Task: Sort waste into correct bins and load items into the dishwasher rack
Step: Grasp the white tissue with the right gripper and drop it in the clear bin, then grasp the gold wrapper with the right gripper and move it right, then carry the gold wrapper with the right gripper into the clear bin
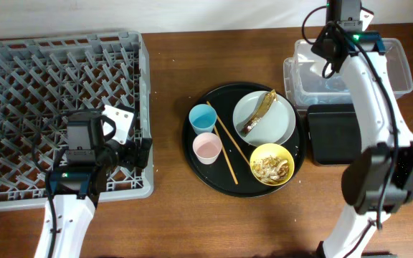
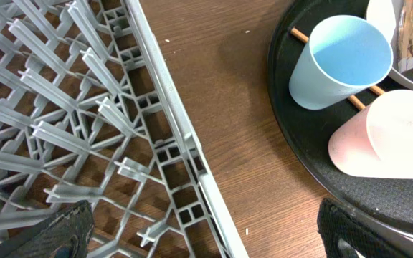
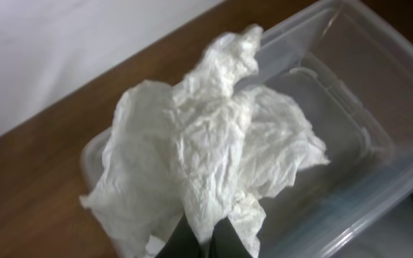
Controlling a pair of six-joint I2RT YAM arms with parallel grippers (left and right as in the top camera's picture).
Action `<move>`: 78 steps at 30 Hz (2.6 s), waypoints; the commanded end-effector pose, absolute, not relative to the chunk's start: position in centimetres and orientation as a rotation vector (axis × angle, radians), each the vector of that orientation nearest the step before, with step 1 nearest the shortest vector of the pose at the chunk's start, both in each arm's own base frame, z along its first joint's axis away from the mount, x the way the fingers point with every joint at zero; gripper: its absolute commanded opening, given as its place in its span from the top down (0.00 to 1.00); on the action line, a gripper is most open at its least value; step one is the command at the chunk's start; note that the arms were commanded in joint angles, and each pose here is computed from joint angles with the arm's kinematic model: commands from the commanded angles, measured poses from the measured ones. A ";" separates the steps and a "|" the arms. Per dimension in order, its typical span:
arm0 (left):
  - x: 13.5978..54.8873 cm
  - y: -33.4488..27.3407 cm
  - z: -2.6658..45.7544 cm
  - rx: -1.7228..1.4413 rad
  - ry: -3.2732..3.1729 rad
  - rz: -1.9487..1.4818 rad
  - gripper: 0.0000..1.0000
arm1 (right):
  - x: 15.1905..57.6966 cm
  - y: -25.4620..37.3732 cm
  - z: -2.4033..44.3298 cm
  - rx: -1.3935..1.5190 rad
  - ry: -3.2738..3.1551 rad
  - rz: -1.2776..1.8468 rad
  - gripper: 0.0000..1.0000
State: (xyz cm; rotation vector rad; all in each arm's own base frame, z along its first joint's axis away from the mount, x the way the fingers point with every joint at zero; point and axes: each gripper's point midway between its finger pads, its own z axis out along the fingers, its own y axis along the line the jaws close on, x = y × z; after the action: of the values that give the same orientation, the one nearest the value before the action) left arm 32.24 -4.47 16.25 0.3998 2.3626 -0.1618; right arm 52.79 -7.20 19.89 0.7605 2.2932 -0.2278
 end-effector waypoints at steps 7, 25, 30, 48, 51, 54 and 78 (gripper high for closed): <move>32.6 -4.4 17.0 0.410 2.343 -0.151 0.01 | 53.5 -7.5 20.4 0.665 2.328 -0.228 0.02; 32.6 -4.4 17.0 0.410 2.343 -0.151 0.01 | 41.4 11.1 2.7 0.423 2.858 0.160 0.40; 32.6 -4.4 17.0 0.410 2.343 -0.151 0.01 | 41.4 10.7 1.2 0.393 2.839 0.134 0.54; 32.6 -4.4 17.0 0.410 2.344 -0.151 0.01 | 35.7 -6.8 19.6 1.186 2.390 0.096 0.96; 32.6 -4.4 17.0 0.410 2.343 -0.151 0.01 | 34.5 -11.4 15.1 1.510 2.278 0.054 0.96; 32.6 -4.4 17.0 0.410 2.343 -0.151 0.01 | 35.6 -13.0 10.4 1.541 2.251 0.034 0.96; 32.6 -4.4 17.0 0.410 2.343 -0.152 0.01 | 33.5 -10.8 1.4 1.298 2.721 -0.062 0.21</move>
State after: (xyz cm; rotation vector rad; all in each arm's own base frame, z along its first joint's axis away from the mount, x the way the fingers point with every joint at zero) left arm 32.22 -4.46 16.19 0.4002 2.3652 -0.1617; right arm 33.61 -11.01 2.27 1.3465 2.6759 -0.0557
